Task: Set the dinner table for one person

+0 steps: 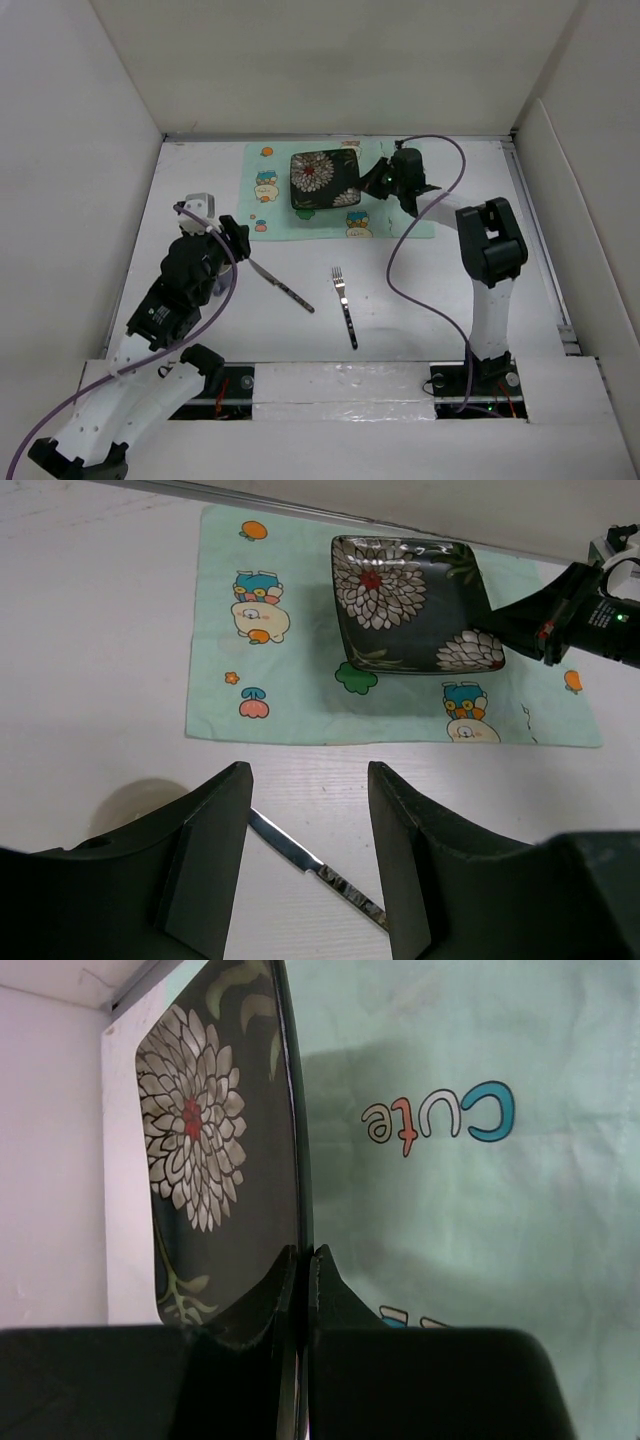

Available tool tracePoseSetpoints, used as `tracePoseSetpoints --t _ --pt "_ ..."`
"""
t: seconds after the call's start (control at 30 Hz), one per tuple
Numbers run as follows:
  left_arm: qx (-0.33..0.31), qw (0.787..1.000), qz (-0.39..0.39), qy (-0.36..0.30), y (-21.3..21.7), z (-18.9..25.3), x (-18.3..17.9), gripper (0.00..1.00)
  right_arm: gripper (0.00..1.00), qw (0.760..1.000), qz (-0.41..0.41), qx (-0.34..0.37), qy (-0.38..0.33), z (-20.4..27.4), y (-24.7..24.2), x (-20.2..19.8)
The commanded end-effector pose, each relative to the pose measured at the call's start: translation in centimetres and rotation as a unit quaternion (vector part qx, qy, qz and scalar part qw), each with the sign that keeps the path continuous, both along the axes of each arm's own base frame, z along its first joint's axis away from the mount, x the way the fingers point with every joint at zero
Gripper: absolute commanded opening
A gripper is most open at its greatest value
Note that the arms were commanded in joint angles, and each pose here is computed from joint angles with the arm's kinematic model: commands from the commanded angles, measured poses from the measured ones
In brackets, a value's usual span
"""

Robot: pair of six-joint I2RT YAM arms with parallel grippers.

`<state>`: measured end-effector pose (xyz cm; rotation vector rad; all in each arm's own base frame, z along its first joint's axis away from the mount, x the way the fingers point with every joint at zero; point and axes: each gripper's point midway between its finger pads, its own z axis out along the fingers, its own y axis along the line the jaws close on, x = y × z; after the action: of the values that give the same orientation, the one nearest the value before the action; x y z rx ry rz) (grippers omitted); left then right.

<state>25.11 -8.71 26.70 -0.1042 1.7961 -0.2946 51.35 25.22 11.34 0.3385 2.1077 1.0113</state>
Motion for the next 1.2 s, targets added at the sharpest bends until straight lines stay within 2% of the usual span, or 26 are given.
tracePoseSetpoints --t 0.0,0.4,0.6,0.63,0.73,0.83,1.0,1.1,1.17 --pt "-0.007 1.000 0.013 -0.014 0.2 0.8 0.6 0.47 0.00 0.983 0.026 0.097 -0.152 11.4 3.5 2.6" --pt "0.000 1.000 0.018 -0.007 0.3 0.3 0.9 0.47 0.00 0.992 0.023 0.079 -0.095 4.9 3.8 4.7" --pt "-0.003 1.000 0.016 -0.009 0.2 0.5 0.8 0.47 0.00 0.996 0.016 0.059 -0.067 2.2 3.3 4.1" --pt "-0.002 1.000 0.016 -0.009 0.2 0.5 0.9 0.47 0.11 0.996 0.019 0.057 -0.061 1.7 3.7 3.5" --pt "-0.003 1.000 0.013 -0.008 0.1 0.5 0.8 0.47 0.35 0.997 0.022 0.051 -0.050 1.5 3.6 3.2" --pt "-0.004 1.000 0.016 -0.011 0.2 0.6 0.8 0.47 0.49 0.998 0.010 0.031 -0.055 2.2 2.8 3.0" --pt "-0.007 1.000 0.019 -0.016 0.4 0.9 0.6 0.47 0.51 0.999 -0.001 -0.024 -0.027 1.4 1.8 1.9" --pt "-0.009 1.000 0.023 -0.017 0.6 1.0 0.5 0.47 0.50 0.997 -0.023 -0.068 -0.011 0.1 0.0 1.1" --pt "-0.011 0.999 0.033 -0.024 1.1 1.3 0.4 0.47 0.48 0.995 -0.040 -0.085 -0.022 1.3 -1.1 0.5"
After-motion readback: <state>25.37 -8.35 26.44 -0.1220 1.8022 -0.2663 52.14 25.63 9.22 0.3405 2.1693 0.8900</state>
